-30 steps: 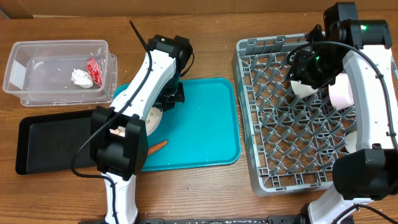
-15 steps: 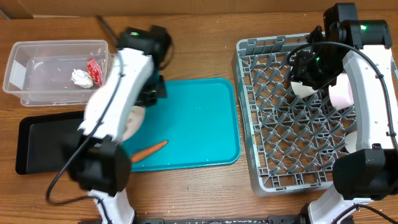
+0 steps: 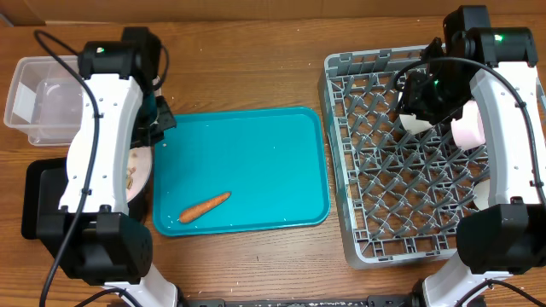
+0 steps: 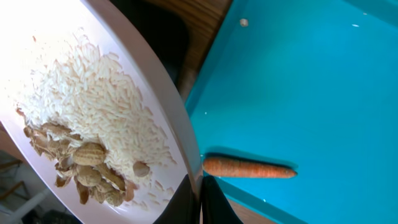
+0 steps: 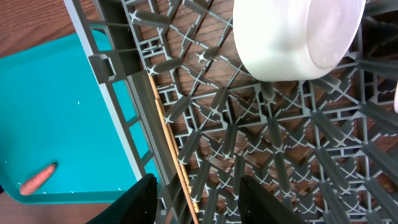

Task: Sort waste into correct bins and load items into the dishwasher
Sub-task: 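Lift the plate and carry it left over the black tray, then tilt the plate with left gripper to dump rice and shells onto black tray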

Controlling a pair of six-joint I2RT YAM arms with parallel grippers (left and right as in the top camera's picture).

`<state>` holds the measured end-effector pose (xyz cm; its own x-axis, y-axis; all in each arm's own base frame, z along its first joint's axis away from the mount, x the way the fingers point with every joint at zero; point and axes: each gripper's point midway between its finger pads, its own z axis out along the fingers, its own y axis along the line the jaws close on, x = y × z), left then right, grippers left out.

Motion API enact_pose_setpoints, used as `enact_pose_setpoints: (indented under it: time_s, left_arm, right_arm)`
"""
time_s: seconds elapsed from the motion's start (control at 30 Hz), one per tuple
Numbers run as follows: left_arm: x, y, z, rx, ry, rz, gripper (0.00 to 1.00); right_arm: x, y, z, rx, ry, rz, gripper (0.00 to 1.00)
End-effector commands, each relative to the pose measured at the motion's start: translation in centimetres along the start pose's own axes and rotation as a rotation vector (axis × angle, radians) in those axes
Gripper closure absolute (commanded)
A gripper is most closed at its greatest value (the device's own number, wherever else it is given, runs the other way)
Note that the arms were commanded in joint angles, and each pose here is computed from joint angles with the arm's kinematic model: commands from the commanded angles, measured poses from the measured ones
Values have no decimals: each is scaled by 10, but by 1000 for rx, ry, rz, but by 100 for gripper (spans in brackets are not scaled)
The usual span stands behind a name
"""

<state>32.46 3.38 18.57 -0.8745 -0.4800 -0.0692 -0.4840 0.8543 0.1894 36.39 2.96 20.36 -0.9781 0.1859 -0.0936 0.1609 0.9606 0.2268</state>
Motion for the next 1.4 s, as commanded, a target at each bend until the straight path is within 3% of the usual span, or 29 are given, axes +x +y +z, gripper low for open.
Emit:
enact_pose_setpoints:
  time_s: [0.0,0.4,0.87,1.13,1.37]
  left_arm:
    - [1,6,14,39,35,23,96]
    - [0,8,58,202,120,57,96]
    - [8,12,63,373,175,81,96]
    - [11,17,70,538,207,72,96]
    - [2,25,55,773,160,58,96]
  right_arm:
    - [-1,3,-13,3,-41,-19,55]
    - [0,2,-13,4,-35,-18,55]
    - [1,1,-13,12,-34,-17,55]
    - [1,1,-13,12,-33,-18,55]
    - [2,1,-13,13,-29,-17,55]
